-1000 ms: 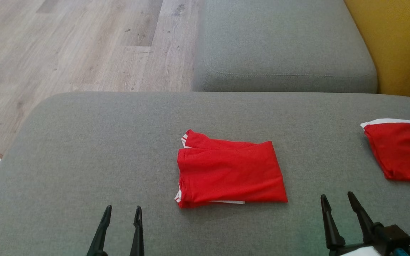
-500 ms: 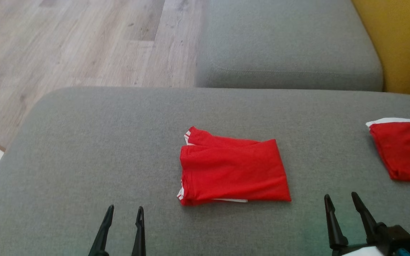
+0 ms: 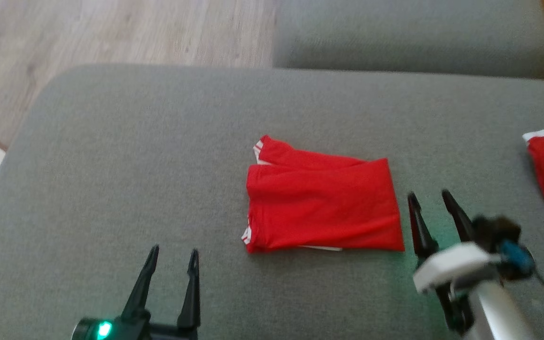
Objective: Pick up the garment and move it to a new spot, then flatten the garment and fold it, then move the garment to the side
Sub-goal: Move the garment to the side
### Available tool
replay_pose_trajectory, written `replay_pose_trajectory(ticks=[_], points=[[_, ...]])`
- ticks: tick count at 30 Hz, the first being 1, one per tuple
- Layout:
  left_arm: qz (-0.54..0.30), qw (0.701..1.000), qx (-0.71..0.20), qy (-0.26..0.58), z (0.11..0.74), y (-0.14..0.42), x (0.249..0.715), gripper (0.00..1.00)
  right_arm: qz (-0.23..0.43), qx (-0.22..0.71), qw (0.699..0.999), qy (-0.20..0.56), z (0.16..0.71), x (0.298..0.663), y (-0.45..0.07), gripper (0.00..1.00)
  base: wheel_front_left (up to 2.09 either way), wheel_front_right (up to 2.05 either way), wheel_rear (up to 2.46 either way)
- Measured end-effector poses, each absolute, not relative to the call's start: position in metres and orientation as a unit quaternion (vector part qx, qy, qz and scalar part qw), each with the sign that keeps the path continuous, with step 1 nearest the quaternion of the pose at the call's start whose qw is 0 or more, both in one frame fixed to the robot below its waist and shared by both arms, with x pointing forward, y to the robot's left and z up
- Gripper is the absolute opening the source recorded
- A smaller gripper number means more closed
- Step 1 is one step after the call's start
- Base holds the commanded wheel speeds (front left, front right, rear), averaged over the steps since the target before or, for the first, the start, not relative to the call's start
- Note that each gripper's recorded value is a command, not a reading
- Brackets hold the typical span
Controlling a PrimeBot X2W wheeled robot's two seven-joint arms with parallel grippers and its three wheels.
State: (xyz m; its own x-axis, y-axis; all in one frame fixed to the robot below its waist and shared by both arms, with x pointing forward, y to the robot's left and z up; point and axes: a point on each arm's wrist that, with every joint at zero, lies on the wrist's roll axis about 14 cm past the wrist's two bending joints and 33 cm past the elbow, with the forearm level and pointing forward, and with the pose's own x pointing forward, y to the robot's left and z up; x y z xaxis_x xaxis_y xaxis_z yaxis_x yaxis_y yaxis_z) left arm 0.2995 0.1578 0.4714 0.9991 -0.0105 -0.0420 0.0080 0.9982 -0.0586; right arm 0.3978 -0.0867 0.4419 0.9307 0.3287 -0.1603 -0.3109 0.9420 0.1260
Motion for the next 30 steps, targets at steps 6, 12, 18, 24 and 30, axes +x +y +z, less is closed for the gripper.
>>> replay_pose_trajectory(ticks=[6,12,18,24,30], points=[[-0.022,0.999,-0.030,0.017,0.475,0.151,0.320,1.00,0.175,0.088,0.962,0.191,0.415,0.429,-0.066,1.00,0.00,0.00,0.00],[-0.016,0.999,-0.035,0.027,0.470,0.152,0.319,1.00,0.186,0.087,0.930,0.304,0.370,0.414,-0.055,0.00,0.00,0.00,0.00],[-0.016,0.999,-0.040,0.028,0.469,0.150,0.322,1.00,0.188,0.116,0.931,0.291,0.377,0.414,-0.051,0.00,0.00,0.00,0.00],[-0.037,0.998,-0.043,0.036,0.464,0.138,0.333,1.00,0.165,0.047,0.955,0.242,0.400,0.445,-0.100,0.00,0.00,0.00,0.00],[-0.068,0.996,-0.045,0.028,0.466,0.123,0.359,1.00,0.105,-0.031,0.976,0.188,0.453,0.487,-0.180,0.00,0.00,0.00,0.00]])
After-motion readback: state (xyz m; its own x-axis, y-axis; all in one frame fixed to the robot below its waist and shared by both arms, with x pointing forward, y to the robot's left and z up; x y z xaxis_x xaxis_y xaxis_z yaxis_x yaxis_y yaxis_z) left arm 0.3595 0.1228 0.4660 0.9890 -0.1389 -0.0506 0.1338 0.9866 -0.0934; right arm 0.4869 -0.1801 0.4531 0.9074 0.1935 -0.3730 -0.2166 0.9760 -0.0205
